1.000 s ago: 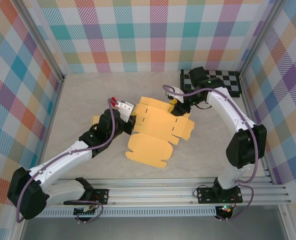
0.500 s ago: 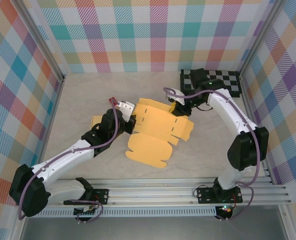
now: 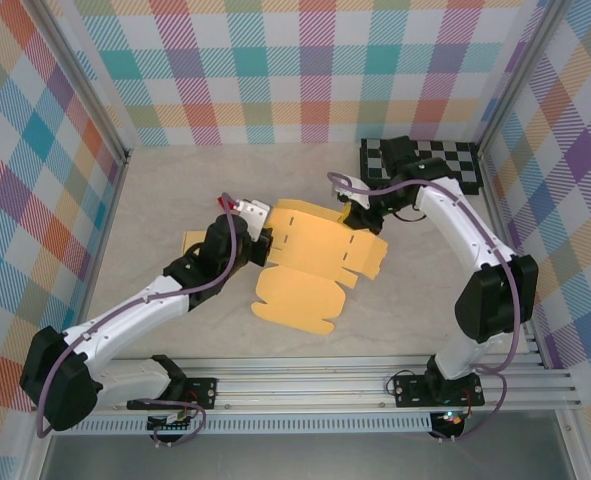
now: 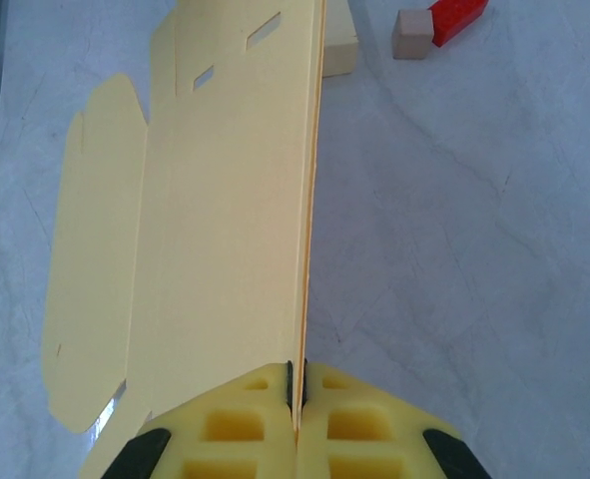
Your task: Fold the paper box
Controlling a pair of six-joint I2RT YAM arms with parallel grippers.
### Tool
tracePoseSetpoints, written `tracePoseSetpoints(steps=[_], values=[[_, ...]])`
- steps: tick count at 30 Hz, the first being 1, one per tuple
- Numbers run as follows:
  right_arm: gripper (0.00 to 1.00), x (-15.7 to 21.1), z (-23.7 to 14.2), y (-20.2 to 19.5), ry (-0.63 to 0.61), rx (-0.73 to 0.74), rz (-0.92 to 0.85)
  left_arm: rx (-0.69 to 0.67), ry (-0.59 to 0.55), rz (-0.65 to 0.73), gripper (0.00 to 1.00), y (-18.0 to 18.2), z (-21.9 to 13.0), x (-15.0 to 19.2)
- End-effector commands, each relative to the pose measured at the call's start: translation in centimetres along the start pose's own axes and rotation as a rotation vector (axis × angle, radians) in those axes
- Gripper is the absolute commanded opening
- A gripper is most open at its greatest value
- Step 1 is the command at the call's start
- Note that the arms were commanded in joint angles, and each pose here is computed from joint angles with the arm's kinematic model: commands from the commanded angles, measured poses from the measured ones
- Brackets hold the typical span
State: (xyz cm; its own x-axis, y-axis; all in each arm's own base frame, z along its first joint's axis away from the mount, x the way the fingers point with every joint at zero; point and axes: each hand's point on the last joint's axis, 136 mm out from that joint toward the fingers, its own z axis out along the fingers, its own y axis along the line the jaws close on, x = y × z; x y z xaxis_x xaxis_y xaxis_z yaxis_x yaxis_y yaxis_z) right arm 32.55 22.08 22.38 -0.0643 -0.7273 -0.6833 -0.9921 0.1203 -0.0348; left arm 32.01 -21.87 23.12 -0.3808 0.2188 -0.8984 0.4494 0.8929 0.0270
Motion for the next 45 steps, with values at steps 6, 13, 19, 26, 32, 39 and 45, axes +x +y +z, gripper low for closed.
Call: tracePoseSetpoints(steps=[6,13,19,26,32,39,45], values=[[0.00,2.5,0.6,-2.8,0.127,0.266,-0.137,-0.047,0.161,-0.383,0.50,3.4,-3.0,-3.1],[0.00,1.9,2.2,-4.5,0.154,0.545,-0.282,0.016,0.308,-0.737,0.64,1.0,-0.8,-5.0],[0.00,1.5,3.3,-4.2,0.163,0.734,-0.385,0.001,0.450,-0.873,0.64,-0.7,3.5,-2.4],[0.00,1.4,2.9,-3.3,0.145,0.838,-0.414,-0.032,0.495,-0.924,0.66,-1.4,5.9,-0.3],[0.00,1.1,3.1,-2.2,0.151,0.869,-0.472,-0.034,0.525,-0.944,0.63,-2.6,7.3,0.9],[0.00,1.8,3.8,-1.5,0.197,0.854,-0.515,-0.099,0.500,-0.821,0.61,-1.6,5.9,-0.8],[0.00,1.6,3.5,-1.6,0.200,0.871,-0.521,-0.144,0.442,-0.755,0.62,-0.2,2.8,-2.0]])
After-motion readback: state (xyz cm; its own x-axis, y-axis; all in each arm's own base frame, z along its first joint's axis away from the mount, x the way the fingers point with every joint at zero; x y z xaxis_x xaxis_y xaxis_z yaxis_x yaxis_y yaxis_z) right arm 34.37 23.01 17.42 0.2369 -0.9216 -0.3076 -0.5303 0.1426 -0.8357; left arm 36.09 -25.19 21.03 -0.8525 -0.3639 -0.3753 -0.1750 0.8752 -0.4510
